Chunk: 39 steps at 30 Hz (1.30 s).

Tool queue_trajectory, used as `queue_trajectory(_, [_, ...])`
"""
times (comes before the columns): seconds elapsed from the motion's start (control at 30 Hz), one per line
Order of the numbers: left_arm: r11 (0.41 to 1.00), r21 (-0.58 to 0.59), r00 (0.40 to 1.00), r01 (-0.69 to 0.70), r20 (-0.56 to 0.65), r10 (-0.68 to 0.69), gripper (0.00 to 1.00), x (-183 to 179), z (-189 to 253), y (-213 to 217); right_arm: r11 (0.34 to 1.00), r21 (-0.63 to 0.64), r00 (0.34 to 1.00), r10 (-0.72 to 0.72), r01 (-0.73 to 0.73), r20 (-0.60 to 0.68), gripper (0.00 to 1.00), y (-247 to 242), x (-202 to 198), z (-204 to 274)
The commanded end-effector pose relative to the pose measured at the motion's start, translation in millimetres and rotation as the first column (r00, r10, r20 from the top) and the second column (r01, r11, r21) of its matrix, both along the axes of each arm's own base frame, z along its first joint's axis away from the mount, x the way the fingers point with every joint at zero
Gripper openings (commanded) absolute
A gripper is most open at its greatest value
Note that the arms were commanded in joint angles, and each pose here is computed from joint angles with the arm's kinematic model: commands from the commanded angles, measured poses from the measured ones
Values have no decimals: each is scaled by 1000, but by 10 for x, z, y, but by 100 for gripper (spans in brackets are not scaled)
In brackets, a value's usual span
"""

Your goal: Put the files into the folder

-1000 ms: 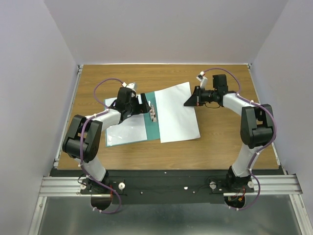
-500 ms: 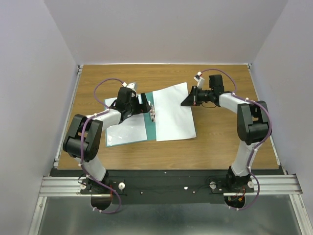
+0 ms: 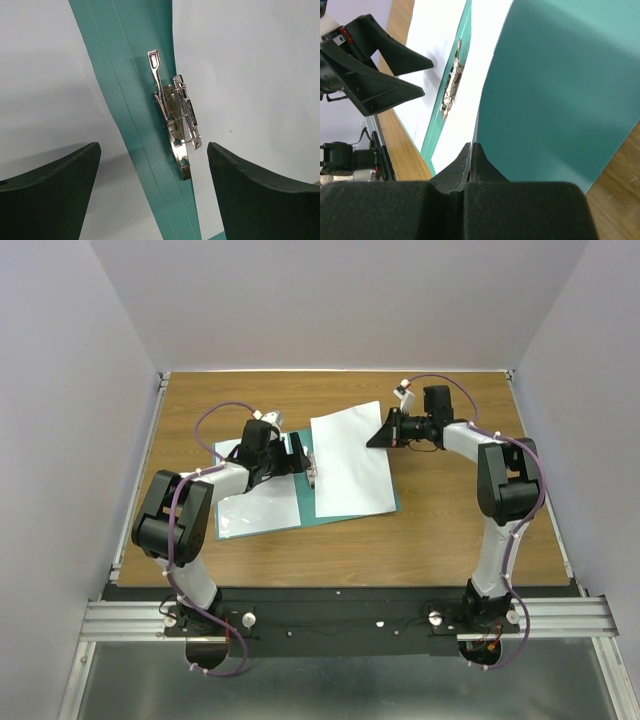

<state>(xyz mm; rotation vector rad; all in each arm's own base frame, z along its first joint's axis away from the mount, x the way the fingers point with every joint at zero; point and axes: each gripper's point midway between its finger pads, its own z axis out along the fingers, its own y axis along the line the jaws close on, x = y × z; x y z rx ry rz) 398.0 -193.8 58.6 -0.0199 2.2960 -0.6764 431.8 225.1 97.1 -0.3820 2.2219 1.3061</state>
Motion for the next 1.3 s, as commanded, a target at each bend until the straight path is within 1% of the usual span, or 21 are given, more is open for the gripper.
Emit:
queue_trajectory(0.0, [999, -17, 999, 28, 33, -28, 97, 93, 58, -48, 998, 15, 998, 55, -54, -17, 1, 76, 9, -4])
queue_trajectory(0.23, [999, -20, 998, 35, 46, -34, 97, 124, 51, -36, 996, 1, 993, 90, -90, -80, 1, 90, 22, -65])
queue_trajectory(0.3, [999, -25, 998, 42, 50, -41, 97, 115, 58, -36, 995, -24, 988, 88, -92, -129, 1, 63, -14, -157])
queue_trajectory(0.43, [998, -31, 996, 60, 64, -58, 97, 118, 91, -55, 994, -45, 988, 92, -98, -123, 1, 53, 39, -165])
queue_trajectory(0.8, [996, -44, 995, 78, 65, -75, 97, 113, 48, -47, 991, -2, 981, 130, -131, -147, 1, 103, 47, -163])
queue_trajectory(1.27, [994, -59, 995, 92, 54, -89, 97, 96, -8, -71, 994, 6, 978, 110, -111, -179, 1, 129, 149, -211])
